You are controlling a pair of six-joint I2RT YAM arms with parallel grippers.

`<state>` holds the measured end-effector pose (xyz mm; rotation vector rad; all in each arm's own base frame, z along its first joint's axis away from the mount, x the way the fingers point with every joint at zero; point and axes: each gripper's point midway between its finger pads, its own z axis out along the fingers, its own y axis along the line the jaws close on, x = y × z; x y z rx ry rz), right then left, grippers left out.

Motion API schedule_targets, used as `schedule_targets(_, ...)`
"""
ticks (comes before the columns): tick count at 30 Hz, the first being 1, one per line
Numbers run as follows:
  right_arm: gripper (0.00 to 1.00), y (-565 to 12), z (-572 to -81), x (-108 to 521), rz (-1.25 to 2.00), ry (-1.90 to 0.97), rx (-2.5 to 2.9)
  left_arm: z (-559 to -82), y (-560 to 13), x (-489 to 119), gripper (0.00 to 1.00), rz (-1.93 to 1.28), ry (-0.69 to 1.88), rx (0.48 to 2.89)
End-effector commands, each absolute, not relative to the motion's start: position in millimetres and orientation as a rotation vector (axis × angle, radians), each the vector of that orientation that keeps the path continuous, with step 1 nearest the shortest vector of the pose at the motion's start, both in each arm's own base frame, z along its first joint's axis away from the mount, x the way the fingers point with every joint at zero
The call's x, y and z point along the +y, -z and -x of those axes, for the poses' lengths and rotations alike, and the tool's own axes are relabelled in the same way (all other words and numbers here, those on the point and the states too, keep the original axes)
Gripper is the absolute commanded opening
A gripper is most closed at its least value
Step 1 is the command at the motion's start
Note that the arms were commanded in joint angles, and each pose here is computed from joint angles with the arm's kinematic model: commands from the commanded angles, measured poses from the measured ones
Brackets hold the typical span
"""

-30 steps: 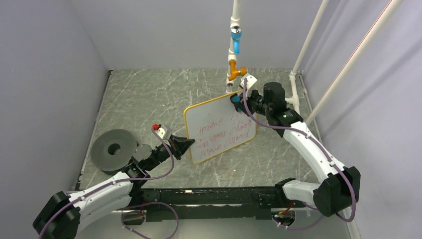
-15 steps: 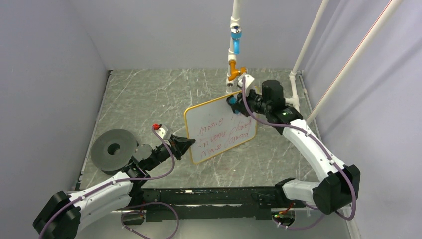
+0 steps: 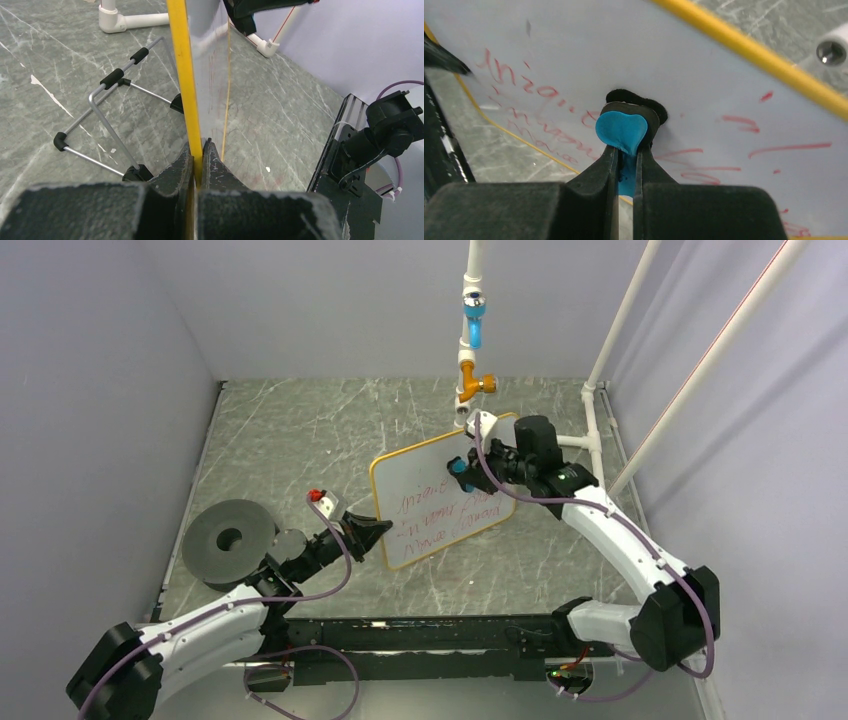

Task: Erase the whiteboard
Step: Erase the whiteboard at the center of the board.

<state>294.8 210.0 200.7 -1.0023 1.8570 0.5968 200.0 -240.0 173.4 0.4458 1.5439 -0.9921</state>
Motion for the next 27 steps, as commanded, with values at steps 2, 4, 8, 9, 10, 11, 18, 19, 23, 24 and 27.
schedule_targets(2, 0.0, -281.2, -329.9, 220.9, 0.905, -0.598, 1.701, -186.6, -163.0, -250.4, 0.0, -0.575, 1.014, 1.548)
schedule_targets(4, 0.0, -292.4, -348.2, 199.7, 0.817, -0.493, 1.712, -186.9, -162.9, -250.3, 0.0, -0.576, 1.013, 1.549)
schedule_targets(8, 0.0, -256.9, -349.1, 175.7, 0.797, -0.393, 1.774, -186.8, -164.4, -250.3, 0.0, -0.586, 1.007, 1.547)
schedule_targets(9, 0.0, -245.1, -343.4, 175.9, 0.811, -0.405, 1.783, -186.5, -164.2, -250.1, 0.0, -0.587, 1.006, 1.546)
schedule_targets(10, 0.0, -234.2, -335.4, 179.8, 0.835, -0.442, 1.788, -186.1, -164.7, -250.2, 0.0, -0.589, 1.007, 1.544)
schedule_targets(11, 0.0, -225.1, -327.3, 184.3, 0.857, -0.487, 1.789, -185.9, -164.8, -249.9, 0.0, -0.588, 1.007, 1.542)
schedule_targets(18, 0.0, -243.3, -313.8, 221.2, 0.954, -0.618, 1.728, -185.9, -163.1, -250.2, 0.0, -0.581, 1.014, 1.548)
schedule_targets(19, 0.0, -254.1, -321.5, 218.6, 0.927, -0.595, 1.719, -185.7, -163.2, -250.4, 0.0, -0.581, 1.016, 1.549)
schedule_targets(23, 0.0, -283.2, -350.3, 188.0, 0.793, -0.471, 1.712, -185.4, -163.5, -250.5, 0.0, -0.586, 1.015, 1.55)
schedule_targets(24, 0.0, -278.9, -352.5, 179.5, 0.773, -0.442, 1.725, -185.5, -163.8, -250.6, 0.0, -0.587, 1.014, 1.55)
schedule_targets(27, 0.0, -252.4, -347.4, 169.1, 0.775, -0.404, 1.767, -185.0, -165.5, -251.5, 0.0, -0.594, 1.016, 1.546)
